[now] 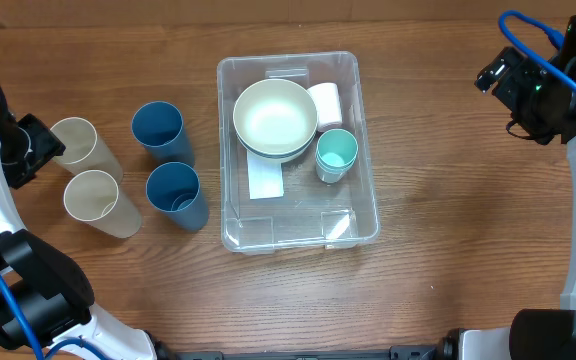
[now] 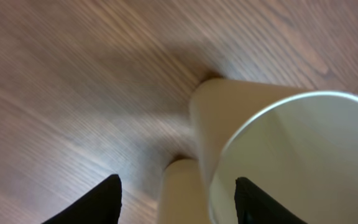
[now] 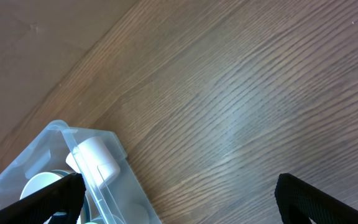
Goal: Pack container
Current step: 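Grasp the cream cup with the left gripper and place it in the bin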
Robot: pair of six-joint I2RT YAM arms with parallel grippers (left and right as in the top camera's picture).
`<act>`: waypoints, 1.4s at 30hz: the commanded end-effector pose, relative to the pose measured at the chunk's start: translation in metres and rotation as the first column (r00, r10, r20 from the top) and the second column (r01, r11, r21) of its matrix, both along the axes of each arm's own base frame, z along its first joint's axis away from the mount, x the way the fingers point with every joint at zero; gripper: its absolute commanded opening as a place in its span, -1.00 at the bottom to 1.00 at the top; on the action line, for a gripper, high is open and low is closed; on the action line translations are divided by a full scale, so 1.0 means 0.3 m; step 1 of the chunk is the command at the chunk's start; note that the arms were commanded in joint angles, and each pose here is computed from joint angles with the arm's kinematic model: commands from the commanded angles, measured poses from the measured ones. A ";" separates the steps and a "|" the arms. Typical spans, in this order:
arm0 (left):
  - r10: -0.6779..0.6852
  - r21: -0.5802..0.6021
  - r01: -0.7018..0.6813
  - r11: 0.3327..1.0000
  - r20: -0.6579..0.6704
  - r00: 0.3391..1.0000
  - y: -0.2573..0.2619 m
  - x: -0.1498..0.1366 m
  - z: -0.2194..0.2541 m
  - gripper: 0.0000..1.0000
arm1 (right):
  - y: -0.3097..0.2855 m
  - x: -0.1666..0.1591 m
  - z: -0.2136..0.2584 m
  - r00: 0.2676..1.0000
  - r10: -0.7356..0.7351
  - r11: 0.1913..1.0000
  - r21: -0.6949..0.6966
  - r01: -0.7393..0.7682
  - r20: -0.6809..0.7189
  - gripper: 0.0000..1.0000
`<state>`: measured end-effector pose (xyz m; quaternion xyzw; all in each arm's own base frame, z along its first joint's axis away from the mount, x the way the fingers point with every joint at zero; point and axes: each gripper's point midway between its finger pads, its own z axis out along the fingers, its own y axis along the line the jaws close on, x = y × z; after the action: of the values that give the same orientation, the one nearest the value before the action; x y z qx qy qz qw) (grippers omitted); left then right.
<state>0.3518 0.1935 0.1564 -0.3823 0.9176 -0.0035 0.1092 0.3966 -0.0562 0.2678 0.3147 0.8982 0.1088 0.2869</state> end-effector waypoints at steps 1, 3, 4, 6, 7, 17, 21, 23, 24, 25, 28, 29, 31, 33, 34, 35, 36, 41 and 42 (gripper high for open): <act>-0.080 -0.050 0.082 0.995 0.033 0.996 -0.045 0.017 -0.058 -0.06 | 0.003 0.004 0.021 1.000 0.000 1.000 0.003 0.000 0.020 1.00; -0.076 -0.043 0.077 0.996 0.017 0.997 -0.040 0.007 -0.075 -0.81 | 0.003 0.004 0.021 1.000 0.000 1.000 0.003 0.000 0.020 1.00; -0.072 -0.037 0.073 0.997 0.021 0.997 -0.032 0.007 -0.068 -0.90 | 0.003 0.004 0.021 1.000 0.000 1.000 0.003 0.000 0.020 1.00; -0.051 -0.011 0.051 0.999 0.027 0.998 -0.004 -0.001 -0.017 -0.92 | 0.003 0.004 0.021 1.000 0.000 1.000 0.003 0.000 0.020 1.00; -0.044 0.006 0.044 0.999 0.035 0.998 0.009 -0.005 0.026 -0.92 | 0.003 0.004 0.021 1.000 0.000 1.000 0.003 0.000 0.020 1.00; -0.330 0.212 0.257 0.943 0.478 0.814 -0.383 -0.016 0.817 -0.92 | 0.003 0.004 0.021 1.000 0.000 1.000 0.003 0.000 0.020 1.00; -0.631 0.258 0.588 0.767 0.474 0.615 -0.807 -0.073 0.857 -0.92 | 0.003 0.004 0.021 1.000 0.000 1.000 0.003 0.000 0.020 1.00; -0.734 0.270 0.691 0.670 0.375 0.566 -0.971 -0.101 0.782 -0.92 | 0.002 0.004 0.021 1.000 0.000 1.000 0.003 0.000 0.020 1.00; -0.762 0.271 0.716 0.643 0.320 0.563 -1.020 -0.105 0.734 -0.92 | 0.003 0.004 0.021 1.000 0.000 1.000 0.003 0.000 0.020 1.00; -0.780 0.268 0.735 0.623 0.276 0.561 -1.053 -0.107 0.693 -0.92 | 0.003 0.004 0.021 1.000 0.000 1.000 0.003 0.000 0.020 1.00; -0.838 0.210 0.813 0.543 0.078 0.539 -1.172 -0.100 0.467 -0.92 | 0.003 0.004 0.021 1.000 0.000 1.000 0.003 0.000 0.020 1.00; -0.848 0.191 0.829 0.526 0.043 0.528 -1.196 -0.097 0.416 -0.92 | 0.003 0.004 0.021 1.000 0.000 1.000 0.003 0.000 0.020 1.00; -0.854 0.142 0.851 0.506 -0.053 0.517 -1.242 -0.083 0.279 -0.92 | 0.002 0.004 0.021 1.000 0.000 1.000 0.003 0.000 0.020 1.00; -0.857 0.116 0.861 0.494 -0.099 0.505 -1.272 -0.064 0.196 -0.92 | 0.002 0.004 0.021 1.000 0.000 1.000 0.003 0.000 0.020 1.00; -0.860 0.106 0.868 0.486 -0.119 0.496 -1.296 -0.046 0.148 -0.92 | 0.003 0.004 0.021 1.000 0.000 1.000 0.003 0.000 0.020 1.00; -0.864 0.103 0.873 0.477 -0.126 0.487 -1.316 -0.031 0.118 -0.92 | 0.002 0.004 0.021 1.000 -0.001 1.000 0.003 0.001 0.020 1.00; -0.866 0.103 0.875 0.474 -0.128 0.484 -1.331 -0.016 0.094 -0.92 | 0.002 0.004 0.021 1.000 -0.001 1.000 0.003 0.001 0.020 1.00; -0.866 0.097 0.877 0.470 -0.137 0.480 -1.376 0.043 -0.008 -0.92 | 0.003 0.004 0.021 1.000 0.000 1.000 0.003 0.000 0.020 1.00; -0.866 0.094 0.877 0.470 -0.143 0.479 -1.377 0.046 -0.019 -0.90 | 0.003 0.004 0.021 1.000 0.000 1.000 0.003 0.000 0.020 1.00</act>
<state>0.3621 -0.2162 0.1608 0.1544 0.9836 0.0192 0.0909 0.3965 -0.0562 0.2678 0.3148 0.8983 0.1087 0.2867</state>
